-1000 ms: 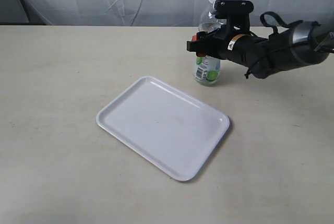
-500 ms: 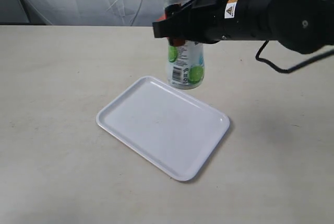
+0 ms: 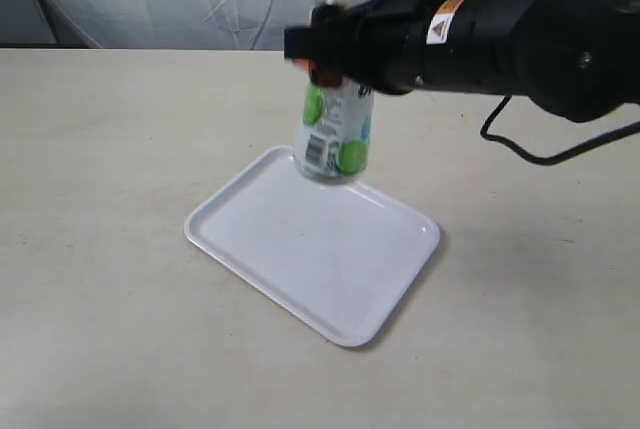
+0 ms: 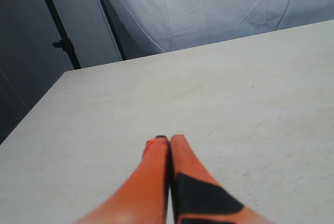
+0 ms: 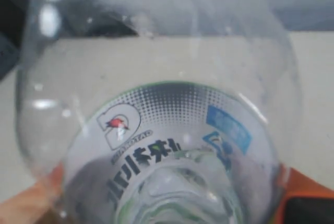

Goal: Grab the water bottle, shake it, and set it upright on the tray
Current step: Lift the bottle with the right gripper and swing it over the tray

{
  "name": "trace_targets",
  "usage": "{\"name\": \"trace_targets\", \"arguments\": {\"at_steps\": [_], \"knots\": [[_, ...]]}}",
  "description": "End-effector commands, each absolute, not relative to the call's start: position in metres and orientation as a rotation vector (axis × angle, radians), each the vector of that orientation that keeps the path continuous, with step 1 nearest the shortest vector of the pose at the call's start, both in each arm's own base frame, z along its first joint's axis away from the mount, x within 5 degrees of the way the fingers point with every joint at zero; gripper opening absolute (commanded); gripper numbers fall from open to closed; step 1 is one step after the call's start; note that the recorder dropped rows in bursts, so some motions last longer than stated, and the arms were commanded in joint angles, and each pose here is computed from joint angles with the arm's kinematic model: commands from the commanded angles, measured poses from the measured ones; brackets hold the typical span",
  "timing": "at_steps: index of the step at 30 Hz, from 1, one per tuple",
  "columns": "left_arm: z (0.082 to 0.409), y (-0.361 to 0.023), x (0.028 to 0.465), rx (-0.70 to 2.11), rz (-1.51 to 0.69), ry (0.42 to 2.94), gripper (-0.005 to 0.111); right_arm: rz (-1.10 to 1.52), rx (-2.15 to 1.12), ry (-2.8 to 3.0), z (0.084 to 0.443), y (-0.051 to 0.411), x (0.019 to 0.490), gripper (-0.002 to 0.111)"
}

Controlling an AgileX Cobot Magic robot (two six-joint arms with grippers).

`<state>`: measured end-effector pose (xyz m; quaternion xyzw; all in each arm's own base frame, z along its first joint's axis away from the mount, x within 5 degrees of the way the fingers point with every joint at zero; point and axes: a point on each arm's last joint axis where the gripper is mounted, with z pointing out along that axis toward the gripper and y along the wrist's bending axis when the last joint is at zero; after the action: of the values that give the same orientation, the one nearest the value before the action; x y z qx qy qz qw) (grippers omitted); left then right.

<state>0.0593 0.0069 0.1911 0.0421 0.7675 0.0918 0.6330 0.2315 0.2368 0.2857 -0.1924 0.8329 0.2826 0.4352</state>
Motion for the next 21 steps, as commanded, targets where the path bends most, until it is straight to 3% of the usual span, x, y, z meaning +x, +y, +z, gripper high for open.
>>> {"name": "trace_targets", "arguments": {"at_steps": [1,5,9,11,14,16,18,21], "knots": [[0.192,0.007,0.059,0.088,0.201,1.741,0.000,0.471,-0.884,2.052,0.290,0.238,0.208,-0.001],[0.192,0.007,0.059,0.088,0.201,1.741,0.000,0.321,-0.878,1.913,0.315,0.215,0.217,-0.001],[0.192,0.007,0.059,0.088,0.201,1.741,0.000,0.664,-0.353,1.955,0.332,0.202,0.233,-0.001],[0.192,0.007,0.059,0.088,0.201,1.741,0.000,0.669,-0.505,1.906,0.333,0.220,0.218,-0.001],[0.192,0.007,0.059,0.088,0.201,1.741,0.000,0.367,-0.949,1.764,0.334,0.229,0.190,-0.001],[0.192,0.007,0.059,0.088,0.201,1.741,0.000,0.238,-0.976,1.766,0.336,0.220,0.191,-0.001],[0.192,0.007,0.059,0.088,0.201,1.741,0.000,0.252,-0.790,1.823,0.341,0.207,0.202,-0.001],[0.192,0.007,0.059,0.088,0.201,1.741,0.000,0.545,-0.444,1.912,0.345,0.204,0.208,-0.001]]}}
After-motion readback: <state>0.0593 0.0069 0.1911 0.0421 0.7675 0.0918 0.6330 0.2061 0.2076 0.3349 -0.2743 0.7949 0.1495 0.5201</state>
